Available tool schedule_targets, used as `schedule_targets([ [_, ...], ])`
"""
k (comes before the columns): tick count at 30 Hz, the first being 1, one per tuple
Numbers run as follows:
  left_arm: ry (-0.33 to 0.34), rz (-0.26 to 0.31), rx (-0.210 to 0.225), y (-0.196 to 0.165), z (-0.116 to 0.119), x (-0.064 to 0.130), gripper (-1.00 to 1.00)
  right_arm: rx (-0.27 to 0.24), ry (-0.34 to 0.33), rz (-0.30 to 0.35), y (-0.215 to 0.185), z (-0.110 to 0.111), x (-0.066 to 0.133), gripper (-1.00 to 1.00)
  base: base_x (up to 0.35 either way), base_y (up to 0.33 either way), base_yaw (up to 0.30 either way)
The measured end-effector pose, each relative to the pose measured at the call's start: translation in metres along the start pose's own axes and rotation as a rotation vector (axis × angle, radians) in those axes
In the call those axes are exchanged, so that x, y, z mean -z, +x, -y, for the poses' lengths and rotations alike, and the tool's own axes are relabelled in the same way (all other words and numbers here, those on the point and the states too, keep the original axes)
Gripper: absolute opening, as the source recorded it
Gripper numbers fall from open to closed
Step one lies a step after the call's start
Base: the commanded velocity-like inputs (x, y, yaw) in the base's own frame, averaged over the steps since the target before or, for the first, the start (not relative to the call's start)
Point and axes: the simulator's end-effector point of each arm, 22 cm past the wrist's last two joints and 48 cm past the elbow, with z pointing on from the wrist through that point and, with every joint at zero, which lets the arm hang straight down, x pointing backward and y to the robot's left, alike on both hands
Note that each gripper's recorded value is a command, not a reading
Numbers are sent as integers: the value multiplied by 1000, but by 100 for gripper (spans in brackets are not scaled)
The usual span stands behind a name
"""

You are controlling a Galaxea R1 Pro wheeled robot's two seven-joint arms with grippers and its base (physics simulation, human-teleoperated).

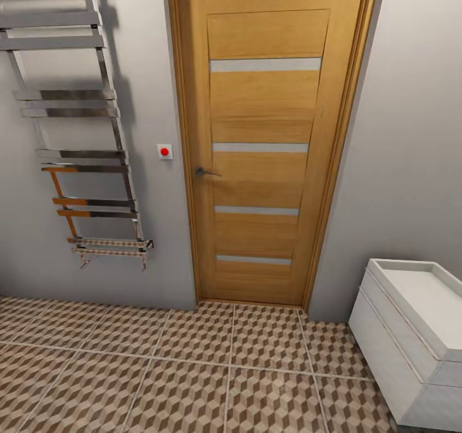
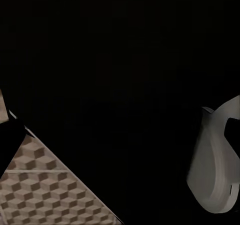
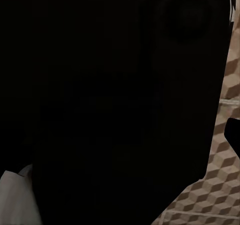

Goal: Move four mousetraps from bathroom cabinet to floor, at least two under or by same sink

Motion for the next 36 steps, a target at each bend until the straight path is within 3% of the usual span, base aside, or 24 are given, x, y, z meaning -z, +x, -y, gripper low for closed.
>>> schedule_targets([
  [15,15,1,4,0,10,0,100,-1,0,1,0,0,0,100,0,0,0],
  [18,10,17,4,-8,7,0,100,-2,4,29,-11,3,0,100,0,0,0],
  [27,-12,228,3,-108,-7,11,100,9,54,233,-107,46,12,100,0,0,0],
  [31,-26,350,0,-166,-17,27,100,19,72,354,-165,60,30,100,0,0,0],
  [34,-44,470,-7,-222,-31,51,100,38,91,473,-220,70,53,100,0,0,0],
  [36,-57,521,-11,-249,-41,64,100,47,104,533,-250,78,68,100,0,0,0],
])
